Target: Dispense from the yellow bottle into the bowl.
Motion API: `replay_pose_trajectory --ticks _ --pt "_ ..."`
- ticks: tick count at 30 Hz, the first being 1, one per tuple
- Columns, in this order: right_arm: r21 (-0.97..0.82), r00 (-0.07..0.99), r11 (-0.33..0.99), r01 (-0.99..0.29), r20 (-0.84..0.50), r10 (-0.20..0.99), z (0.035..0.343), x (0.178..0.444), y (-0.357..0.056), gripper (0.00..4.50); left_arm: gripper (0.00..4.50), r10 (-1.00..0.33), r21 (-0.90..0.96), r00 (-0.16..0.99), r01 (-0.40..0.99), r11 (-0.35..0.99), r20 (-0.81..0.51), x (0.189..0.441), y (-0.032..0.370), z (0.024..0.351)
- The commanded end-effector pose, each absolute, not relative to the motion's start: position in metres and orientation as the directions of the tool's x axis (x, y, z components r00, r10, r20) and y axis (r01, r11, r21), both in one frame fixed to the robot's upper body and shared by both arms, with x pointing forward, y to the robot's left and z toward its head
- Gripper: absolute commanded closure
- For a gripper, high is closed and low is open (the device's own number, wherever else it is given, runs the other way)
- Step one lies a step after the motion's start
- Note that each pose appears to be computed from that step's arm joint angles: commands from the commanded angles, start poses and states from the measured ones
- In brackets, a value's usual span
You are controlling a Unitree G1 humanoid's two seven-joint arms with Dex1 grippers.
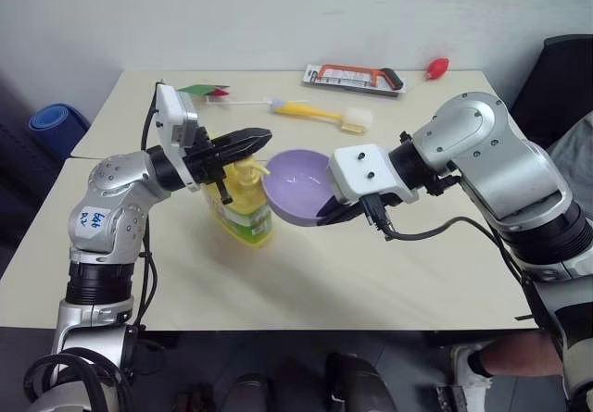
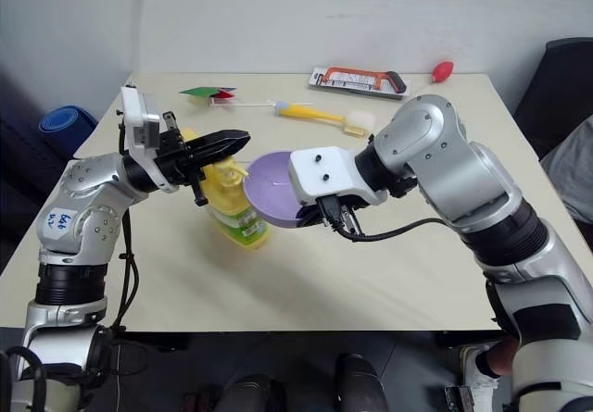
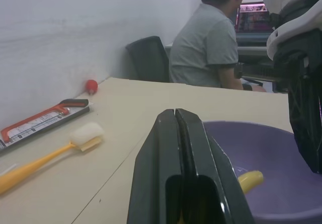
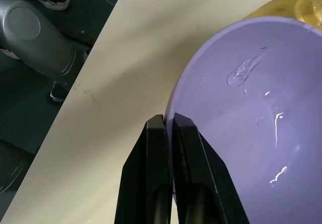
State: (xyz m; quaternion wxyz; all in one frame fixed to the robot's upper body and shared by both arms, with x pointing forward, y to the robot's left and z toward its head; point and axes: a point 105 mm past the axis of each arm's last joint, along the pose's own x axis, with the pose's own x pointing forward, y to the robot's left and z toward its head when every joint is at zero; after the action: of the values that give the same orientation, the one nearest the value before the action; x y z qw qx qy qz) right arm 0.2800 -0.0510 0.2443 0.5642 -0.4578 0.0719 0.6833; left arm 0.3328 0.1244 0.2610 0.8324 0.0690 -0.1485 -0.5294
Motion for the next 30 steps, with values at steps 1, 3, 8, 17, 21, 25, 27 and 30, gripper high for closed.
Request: replay_pose_trajectory --ticks 1,3,8,17,21,25,27,30 --pt "-0.447 0.074 -0.339 -0.828 -0.687 0.723 0.251 0.277 -0.056 4.50 4.46 -0.898 0.190 0.364 0.891 0.413 0.247 0.332 0.128 0.268" --pt "-0.434 0.091 -0.304 -0.848 -0.685 0.723 0.246 0.281 -0.066 4.50 4.46 -0.888 0.185 0.316 0.902 0.391 0.335 0.324 0.132 0.291" --pt "-0.407 0.221 -0.102 -0.908 -0.671 0.708 0.227 0.300 -0.110 4.50 4.46 -0.840 0.193 0.284 0.893 0.407 0.462 0.308 0.158 0.337" --pt "-0.412 0.472 0.239 -0.879 -0.689 0.551 0.179 0.319 -0.209 4.50 4.46 -0.829 0.118 0.503 0.833 0.540 0.244 0.285 0.220 0.278" --pt "-0.437 0.534 0.307 -0.845 -0.665 0.522 0.159 0.326 -0.232 4.50 4.46 -0.794 0.090 0.596 0.790 0.607 0.120 0.273 0.238 0.230" --pt "-0.484 0.584 0.332 -0.809 -0.601 0.546 0.133 0.336 -0.239 4.50 4.46 -0.745 0.072 0.667 0.743 0.665 0.005 0.260 0.251 0.185" --pt "-0.503 0.607 0.349 -0.790 -0.567 0.557 0.124 0.340 -0.241 4.26 4.49 -0.738 0.036 0.674 0.739 0.673 -0.037 0.255 0.251 0.166" --pt "-0.522 0.629 0.375 -0.766 -0.493 0.601 0.121 0.338 -0.243 3.44 4.11 -0.703 0.021 0.707 0.706 0.708 -0.073 0.253 0.252 0.144"
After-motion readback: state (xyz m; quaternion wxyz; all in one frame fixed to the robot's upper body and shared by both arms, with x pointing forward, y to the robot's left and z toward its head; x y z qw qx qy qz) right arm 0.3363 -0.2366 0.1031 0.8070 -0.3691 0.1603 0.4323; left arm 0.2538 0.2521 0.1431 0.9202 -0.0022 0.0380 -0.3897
